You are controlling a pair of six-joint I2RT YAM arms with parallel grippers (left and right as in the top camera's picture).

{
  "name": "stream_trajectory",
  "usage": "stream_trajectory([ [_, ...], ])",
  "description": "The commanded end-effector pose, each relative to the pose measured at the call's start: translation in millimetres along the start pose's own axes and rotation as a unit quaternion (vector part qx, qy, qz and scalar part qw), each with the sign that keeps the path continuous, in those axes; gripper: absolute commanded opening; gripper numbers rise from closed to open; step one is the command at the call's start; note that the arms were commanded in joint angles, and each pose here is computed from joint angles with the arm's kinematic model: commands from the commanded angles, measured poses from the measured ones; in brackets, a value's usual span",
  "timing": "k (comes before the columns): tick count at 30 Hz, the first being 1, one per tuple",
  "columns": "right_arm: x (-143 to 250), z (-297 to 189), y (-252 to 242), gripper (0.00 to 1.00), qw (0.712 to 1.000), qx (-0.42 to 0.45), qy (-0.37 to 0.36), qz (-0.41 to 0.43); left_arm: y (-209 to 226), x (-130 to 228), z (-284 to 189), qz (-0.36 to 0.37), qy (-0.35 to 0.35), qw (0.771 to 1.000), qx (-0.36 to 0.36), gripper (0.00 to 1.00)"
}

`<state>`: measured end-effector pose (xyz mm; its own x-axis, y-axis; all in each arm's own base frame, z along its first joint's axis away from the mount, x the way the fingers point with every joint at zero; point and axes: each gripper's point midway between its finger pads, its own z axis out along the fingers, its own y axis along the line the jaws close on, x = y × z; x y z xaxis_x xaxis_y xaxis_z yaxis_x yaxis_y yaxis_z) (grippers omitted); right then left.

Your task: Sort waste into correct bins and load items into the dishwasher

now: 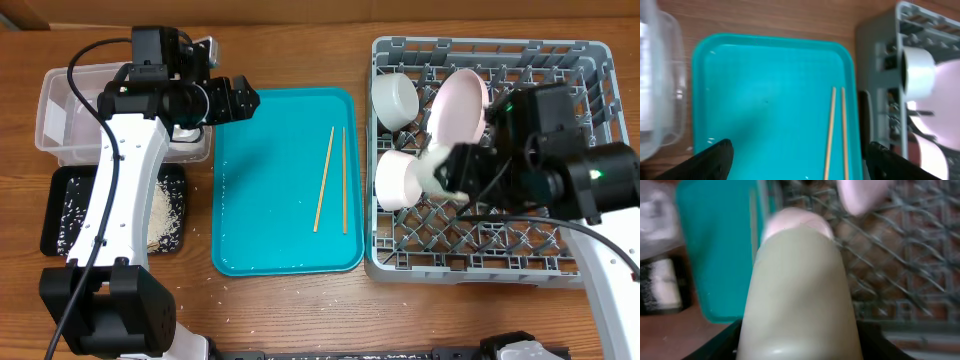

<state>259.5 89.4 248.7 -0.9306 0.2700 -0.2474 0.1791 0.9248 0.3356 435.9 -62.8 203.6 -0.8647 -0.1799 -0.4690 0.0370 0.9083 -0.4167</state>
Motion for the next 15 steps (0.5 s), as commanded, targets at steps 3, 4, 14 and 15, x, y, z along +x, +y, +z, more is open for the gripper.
stream_trajectory([
  [3, 21.7, 18.1, -21.9, 0.53, 0.991, 0.115, 0.045, 0.047, 9.3, -7.6, -3.7, -0.007, -0.018, 0.999, -0.039, 0.86],
  [4, 27.7, 20.5, -23.8, 0.53, 0.989, 0.128, 0.06, 0.049, 9.4, -7.5, -3.7, -0.007, -0.018, 0.999, -0.039, 0.86],
  [14, 61.5, 57.3, -29.7, 0.54, 0.97, 0.182, 0.156, 0.039, 9.6, -6.5, -3.6, -0.007, -0.016, 0.999, -0.039, 0.87],
  [15, 64.5, 63.3, -30.4, 0.54, 0.97, 0.179, 0.161, 0.04, 9.5, -6.4, -3.6, -0.006, -0.016, 0.999, -0.039, 0.87],
])
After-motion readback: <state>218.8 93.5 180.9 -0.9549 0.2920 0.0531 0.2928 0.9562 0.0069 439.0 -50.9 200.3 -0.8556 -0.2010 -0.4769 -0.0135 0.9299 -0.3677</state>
